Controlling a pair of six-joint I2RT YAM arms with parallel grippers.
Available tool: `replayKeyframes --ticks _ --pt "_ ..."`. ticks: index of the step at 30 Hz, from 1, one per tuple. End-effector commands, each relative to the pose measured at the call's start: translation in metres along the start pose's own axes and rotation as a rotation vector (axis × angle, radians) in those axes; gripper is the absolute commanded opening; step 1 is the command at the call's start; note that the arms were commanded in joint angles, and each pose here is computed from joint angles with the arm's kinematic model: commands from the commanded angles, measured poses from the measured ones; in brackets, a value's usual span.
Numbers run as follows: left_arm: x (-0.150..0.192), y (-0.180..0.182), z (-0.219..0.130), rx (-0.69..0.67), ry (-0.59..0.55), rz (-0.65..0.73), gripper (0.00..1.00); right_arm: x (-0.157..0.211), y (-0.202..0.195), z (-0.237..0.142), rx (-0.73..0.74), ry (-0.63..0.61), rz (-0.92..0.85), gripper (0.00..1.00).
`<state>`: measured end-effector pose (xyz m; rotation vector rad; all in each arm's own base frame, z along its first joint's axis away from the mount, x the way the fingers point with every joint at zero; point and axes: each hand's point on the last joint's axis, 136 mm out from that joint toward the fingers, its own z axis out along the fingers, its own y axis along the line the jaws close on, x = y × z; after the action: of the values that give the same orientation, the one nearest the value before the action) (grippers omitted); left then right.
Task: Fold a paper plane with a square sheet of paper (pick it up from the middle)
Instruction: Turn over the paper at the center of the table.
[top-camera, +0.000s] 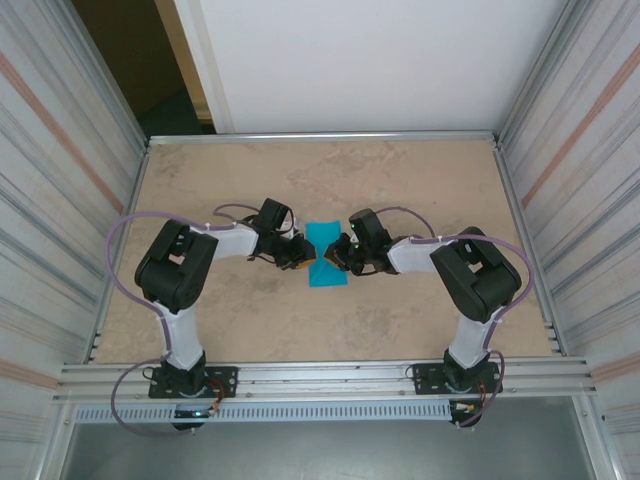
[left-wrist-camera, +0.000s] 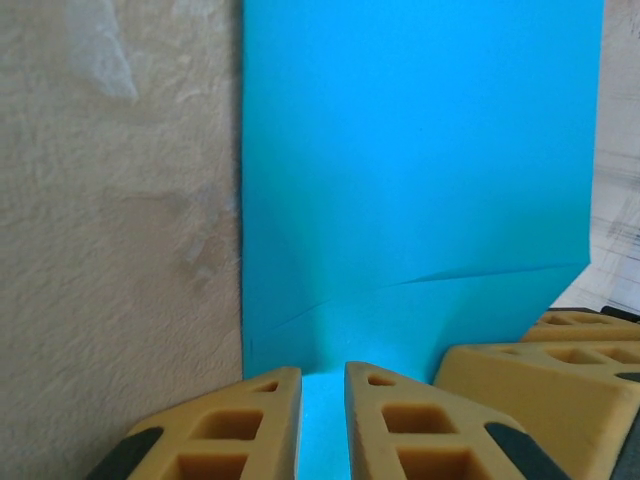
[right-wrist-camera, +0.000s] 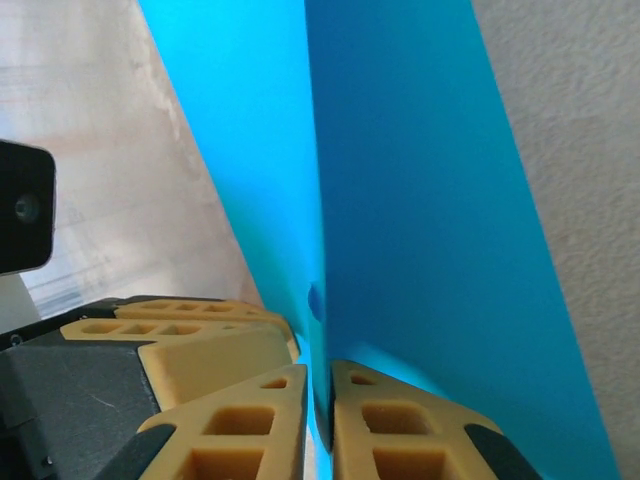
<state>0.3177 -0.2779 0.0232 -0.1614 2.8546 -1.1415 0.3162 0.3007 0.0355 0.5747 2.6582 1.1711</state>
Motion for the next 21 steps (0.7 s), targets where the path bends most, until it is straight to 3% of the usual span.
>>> replayKeyframes --ticks 1,9,15,21 --pt "0.001 0.001 -0.013 -0.018 -0.011 -0.033 0.21 0.002 -0.005 0.005 -0.005 0.004 -0.015 0.11" --pt "-0.030 -0.029 -0.060 0.099 -0.169 -0.024 0.38 -0.013 0.017 -0.014 -0.046 -0.088 -0.180 0.04" --pt "-0.026 -0.048 -0.107 0.184 -0.292 0.036 0.54 -0.015 0.064 -0.049 -0.194 -0.147 -0.301 0.03" --pt "-0.003 -0.074 -0.148 0.340 -0.403 0.122 0.81 -0.009 0.114 -0.099 -0.395 -0.164 -0.376 0.03"
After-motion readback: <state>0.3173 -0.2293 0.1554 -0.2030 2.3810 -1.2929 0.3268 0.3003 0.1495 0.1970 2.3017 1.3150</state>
